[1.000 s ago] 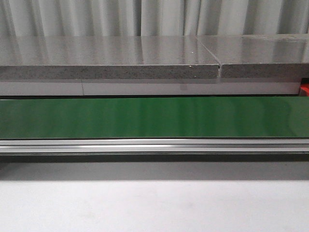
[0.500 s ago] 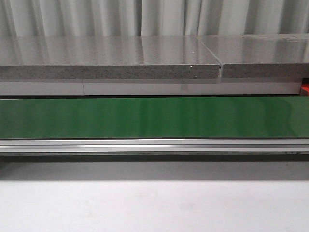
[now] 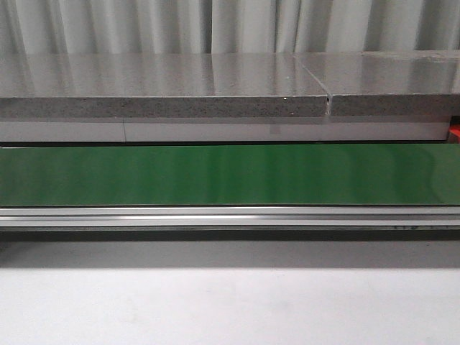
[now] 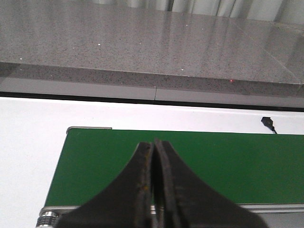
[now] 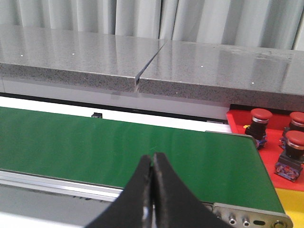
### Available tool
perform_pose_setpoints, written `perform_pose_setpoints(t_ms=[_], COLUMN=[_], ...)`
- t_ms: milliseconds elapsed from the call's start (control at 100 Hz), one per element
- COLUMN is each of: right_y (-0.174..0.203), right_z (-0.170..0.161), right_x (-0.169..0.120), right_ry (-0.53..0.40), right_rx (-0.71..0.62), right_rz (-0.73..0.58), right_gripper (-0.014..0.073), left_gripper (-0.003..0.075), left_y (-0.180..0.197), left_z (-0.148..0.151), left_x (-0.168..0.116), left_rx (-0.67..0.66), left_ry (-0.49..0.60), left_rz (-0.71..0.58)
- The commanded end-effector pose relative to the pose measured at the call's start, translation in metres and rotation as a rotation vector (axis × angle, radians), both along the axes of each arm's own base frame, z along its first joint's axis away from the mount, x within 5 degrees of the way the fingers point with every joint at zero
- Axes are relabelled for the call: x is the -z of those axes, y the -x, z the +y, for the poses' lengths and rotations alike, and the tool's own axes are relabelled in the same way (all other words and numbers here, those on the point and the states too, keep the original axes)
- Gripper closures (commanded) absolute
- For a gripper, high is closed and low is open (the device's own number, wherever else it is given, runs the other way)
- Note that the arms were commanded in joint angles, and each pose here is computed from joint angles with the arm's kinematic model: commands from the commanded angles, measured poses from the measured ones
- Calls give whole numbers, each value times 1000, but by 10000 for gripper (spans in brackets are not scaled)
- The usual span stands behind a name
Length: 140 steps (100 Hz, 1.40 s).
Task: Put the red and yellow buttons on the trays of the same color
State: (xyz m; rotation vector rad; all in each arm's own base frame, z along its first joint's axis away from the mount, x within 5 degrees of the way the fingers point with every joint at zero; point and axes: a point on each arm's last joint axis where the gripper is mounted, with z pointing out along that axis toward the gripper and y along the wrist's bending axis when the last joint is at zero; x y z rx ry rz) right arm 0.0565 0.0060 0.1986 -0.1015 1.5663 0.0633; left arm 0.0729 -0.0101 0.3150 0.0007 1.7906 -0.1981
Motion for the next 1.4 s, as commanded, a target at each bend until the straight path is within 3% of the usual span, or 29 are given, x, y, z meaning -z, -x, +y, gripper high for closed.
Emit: perform_pose_setpoints(t_ms=[0, 540, 710, 940, 1190, 1390], right_y=[3, 3, 3, 3, 3, 3], right_z=[0, 0, 0, 0, 0, 0], right_x=[-13, -13, -13, -13, -13, -13], right_ry=[-4, -4, -4, -4, -4, -4], right_rx=[0, 0, 0, 0, 0, 0], right_rz=[-118, -118, -118, -118, -118, -118], right_gripper=[662, 662, 662, 662, 662, 662], left_gripper=[739, 739, 739, 739, 739, 739], left_y=[-1, -1, -2, -6, 0, 13], left_z=[-1, -1, 2, 1, 0, 2], left_x=[-15, -15, -12, 4, 21, 43], left_rx=[7, 7, -12, -9, 3, -4], left_ry=[24, 24, -80, -67, -29, -24], left_rz=[-90, -90, -100, -69, -244, -287])
